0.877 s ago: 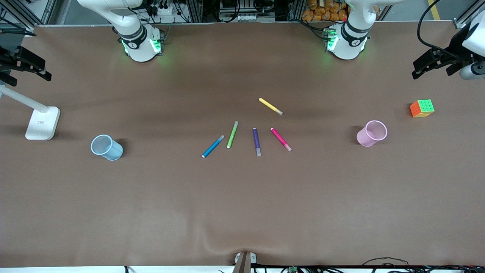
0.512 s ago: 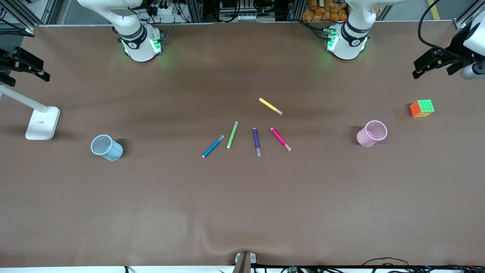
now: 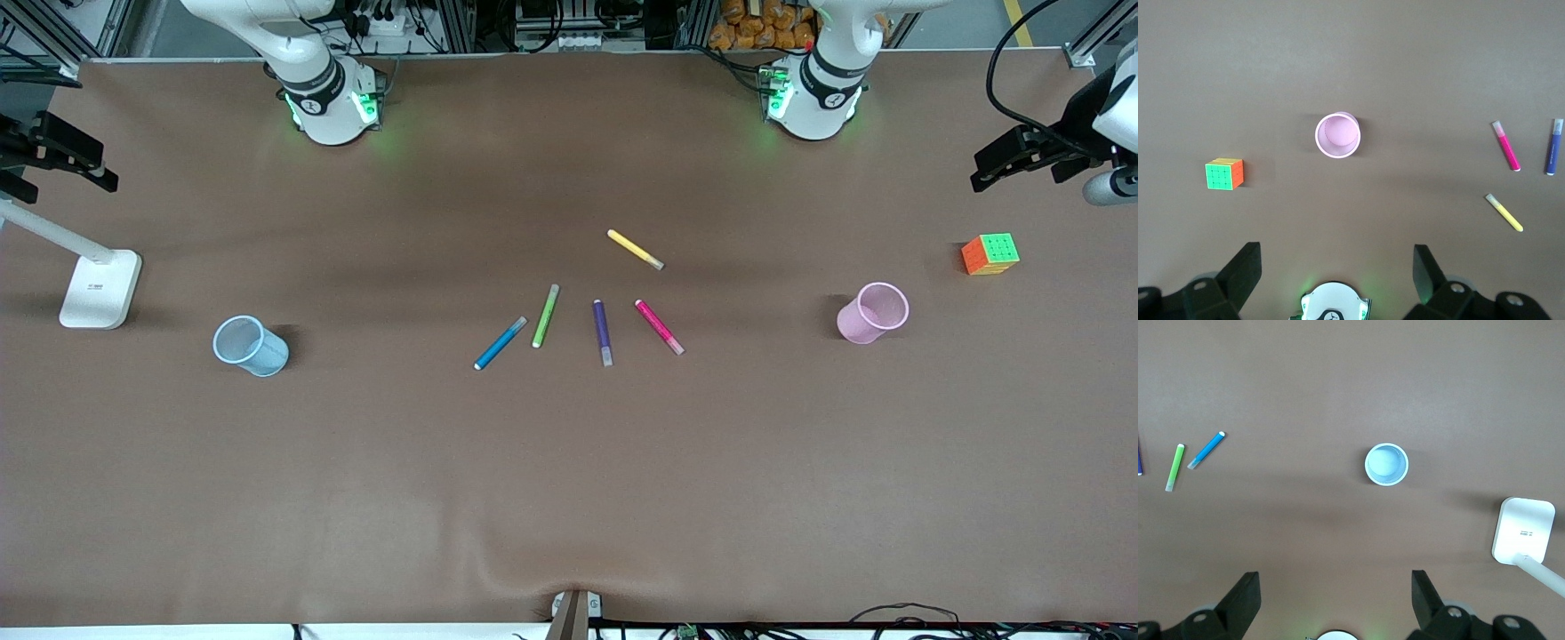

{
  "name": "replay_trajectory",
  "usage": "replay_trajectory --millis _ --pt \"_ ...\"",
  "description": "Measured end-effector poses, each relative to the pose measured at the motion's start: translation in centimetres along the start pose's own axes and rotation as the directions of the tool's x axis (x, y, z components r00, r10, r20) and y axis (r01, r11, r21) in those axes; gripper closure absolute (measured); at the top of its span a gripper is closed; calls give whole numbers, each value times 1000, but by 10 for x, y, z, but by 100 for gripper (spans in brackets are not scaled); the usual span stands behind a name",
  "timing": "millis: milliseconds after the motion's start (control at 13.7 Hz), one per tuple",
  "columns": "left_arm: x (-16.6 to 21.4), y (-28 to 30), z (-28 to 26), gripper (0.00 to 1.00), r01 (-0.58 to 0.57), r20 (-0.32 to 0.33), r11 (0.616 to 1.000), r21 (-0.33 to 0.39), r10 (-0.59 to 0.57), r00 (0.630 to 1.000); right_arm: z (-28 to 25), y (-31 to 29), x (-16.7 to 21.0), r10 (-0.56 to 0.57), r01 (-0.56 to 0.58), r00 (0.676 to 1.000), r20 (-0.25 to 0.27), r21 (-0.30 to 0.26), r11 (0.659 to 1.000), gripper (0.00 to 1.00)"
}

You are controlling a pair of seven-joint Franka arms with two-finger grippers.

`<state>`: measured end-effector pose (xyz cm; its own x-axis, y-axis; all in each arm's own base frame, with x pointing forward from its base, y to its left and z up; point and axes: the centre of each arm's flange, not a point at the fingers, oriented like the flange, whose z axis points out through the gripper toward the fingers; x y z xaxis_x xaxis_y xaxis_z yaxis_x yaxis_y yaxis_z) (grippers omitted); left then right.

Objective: Place pink and blue markers in matching cups

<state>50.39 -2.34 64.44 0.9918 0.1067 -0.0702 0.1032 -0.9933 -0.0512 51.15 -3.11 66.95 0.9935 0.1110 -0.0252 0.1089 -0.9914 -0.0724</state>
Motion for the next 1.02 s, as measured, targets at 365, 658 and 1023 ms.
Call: replay_trajectory --millis 365,658,1023 --pt "-2 0 -1 0 -9 6 1000 1 9 1000 4 1 2 1 -1 1000 9 1 1000 0" --pt "-2 -5 -2 0 0 7 1000 1 0 1000 11 11 2 21 -21 999 25 5 1000 0" --pt "-7 -7 -1 0 2 -14 1000 0 -2 1000 14 22 0 40 -40 998 39 9 999 0"
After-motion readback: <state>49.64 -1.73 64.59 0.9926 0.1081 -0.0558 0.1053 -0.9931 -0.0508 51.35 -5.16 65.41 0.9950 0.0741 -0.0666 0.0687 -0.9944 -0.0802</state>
